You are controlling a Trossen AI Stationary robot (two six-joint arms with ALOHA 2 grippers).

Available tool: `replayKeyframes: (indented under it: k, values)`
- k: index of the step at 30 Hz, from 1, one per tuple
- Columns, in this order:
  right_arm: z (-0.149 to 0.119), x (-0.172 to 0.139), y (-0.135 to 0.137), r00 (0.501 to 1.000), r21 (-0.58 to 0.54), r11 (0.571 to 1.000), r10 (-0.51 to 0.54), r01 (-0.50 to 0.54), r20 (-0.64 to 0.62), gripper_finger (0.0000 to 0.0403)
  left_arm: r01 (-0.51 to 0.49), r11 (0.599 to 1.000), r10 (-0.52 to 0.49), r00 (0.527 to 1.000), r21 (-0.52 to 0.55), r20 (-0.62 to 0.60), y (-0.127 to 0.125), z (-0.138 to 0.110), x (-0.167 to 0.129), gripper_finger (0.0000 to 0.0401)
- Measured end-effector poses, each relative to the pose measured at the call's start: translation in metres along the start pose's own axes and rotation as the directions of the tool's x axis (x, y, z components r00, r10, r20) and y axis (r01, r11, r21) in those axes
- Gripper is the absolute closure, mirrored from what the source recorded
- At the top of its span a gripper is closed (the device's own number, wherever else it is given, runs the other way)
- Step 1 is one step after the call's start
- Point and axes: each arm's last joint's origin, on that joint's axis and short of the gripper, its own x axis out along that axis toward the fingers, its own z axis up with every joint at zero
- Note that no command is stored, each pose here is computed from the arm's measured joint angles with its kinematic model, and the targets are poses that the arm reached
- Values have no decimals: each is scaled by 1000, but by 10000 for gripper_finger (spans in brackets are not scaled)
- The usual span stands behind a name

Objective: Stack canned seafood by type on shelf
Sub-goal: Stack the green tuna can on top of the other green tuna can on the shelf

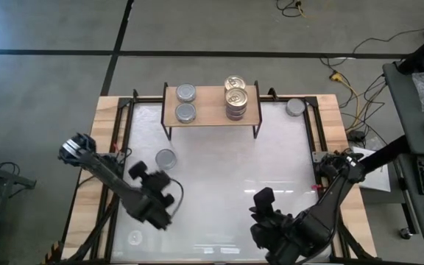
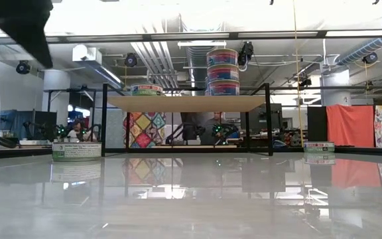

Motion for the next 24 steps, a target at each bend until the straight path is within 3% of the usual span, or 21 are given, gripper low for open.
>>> replayKeyframes:
  k: [5,11,16,20,24]
  values:
    - [0,4,0,1000,-29,1000,-4,4,-9,321,-76,985,55,989,-154,-137,34,-12,32,401]
    - [4,7,-4,1000,-20,1000,-2,3,14,333,-85,972,41,978,-217,-203,61,-18,65,401]
    - [6,9,-6,1000,-6,1000,-3,4,19,333,27,1000,-27,981,-2,-194,63,-22,88,401]
    - [5,9,-6,1000,22,1000,-3,3,18,326,53,973,-5,978,225,-207,65,-30,102,401]
    - [5,8,-6,1000,38,999,-4,3,15,318,49,945,24,976,323,-217,67,-38,110,401]
